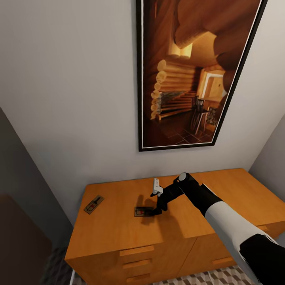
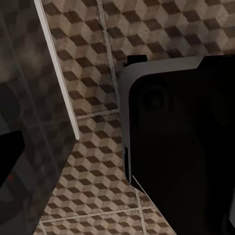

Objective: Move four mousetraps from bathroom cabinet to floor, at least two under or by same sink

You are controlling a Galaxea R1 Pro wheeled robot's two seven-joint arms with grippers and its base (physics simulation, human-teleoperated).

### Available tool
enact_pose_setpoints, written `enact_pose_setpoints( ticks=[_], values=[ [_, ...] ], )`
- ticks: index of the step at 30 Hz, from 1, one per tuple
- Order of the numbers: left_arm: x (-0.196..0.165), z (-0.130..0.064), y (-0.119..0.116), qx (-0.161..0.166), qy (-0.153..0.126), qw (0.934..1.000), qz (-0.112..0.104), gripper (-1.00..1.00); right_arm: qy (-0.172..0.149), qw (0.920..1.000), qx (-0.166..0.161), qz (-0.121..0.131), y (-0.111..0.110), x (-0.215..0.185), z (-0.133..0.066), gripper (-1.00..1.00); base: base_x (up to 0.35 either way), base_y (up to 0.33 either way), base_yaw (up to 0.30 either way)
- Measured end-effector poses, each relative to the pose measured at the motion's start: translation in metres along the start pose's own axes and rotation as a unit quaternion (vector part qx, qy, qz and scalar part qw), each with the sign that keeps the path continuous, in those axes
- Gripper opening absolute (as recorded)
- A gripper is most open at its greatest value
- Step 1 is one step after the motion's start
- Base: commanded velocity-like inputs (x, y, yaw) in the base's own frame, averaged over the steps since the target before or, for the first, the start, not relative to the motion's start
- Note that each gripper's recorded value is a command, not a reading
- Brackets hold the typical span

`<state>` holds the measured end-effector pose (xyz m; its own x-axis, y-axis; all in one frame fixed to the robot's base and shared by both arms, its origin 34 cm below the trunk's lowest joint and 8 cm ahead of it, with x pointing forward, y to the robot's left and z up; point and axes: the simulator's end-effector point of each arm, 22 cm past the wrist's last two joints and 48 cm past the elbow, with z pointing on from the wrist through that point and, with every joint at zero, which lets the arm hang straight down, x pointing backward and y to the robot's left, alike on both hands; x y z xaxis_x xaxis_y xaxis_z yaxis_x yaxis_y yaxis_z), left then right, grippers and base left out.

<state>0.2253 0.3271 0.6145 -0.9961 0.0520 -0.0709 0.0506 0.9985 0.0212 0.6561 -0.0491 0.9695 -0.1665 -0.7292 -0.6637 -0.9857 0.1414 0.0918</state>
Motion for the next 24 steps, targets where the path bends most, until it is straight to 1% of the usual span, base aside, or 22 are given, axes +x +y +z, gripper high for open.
enact_pose_setpoints(
  ticks=[20,24],
  values=[
    [0.000,0.000,0.000,0.000,0.000,1.0000,0.000,1.00,-0.001,1.0000,0.000,-0.003,0.000,0.000,0.000,1.00,0.013,0.012,0.000],
    [0.000,0.000,0.000,0.000,0.000,1.0000,0.000,1.00,0.003,1.0000,-0.008,0.004,0.003,0.010,0.004,1.00,0.000,0.000,0.000]
  ],
)
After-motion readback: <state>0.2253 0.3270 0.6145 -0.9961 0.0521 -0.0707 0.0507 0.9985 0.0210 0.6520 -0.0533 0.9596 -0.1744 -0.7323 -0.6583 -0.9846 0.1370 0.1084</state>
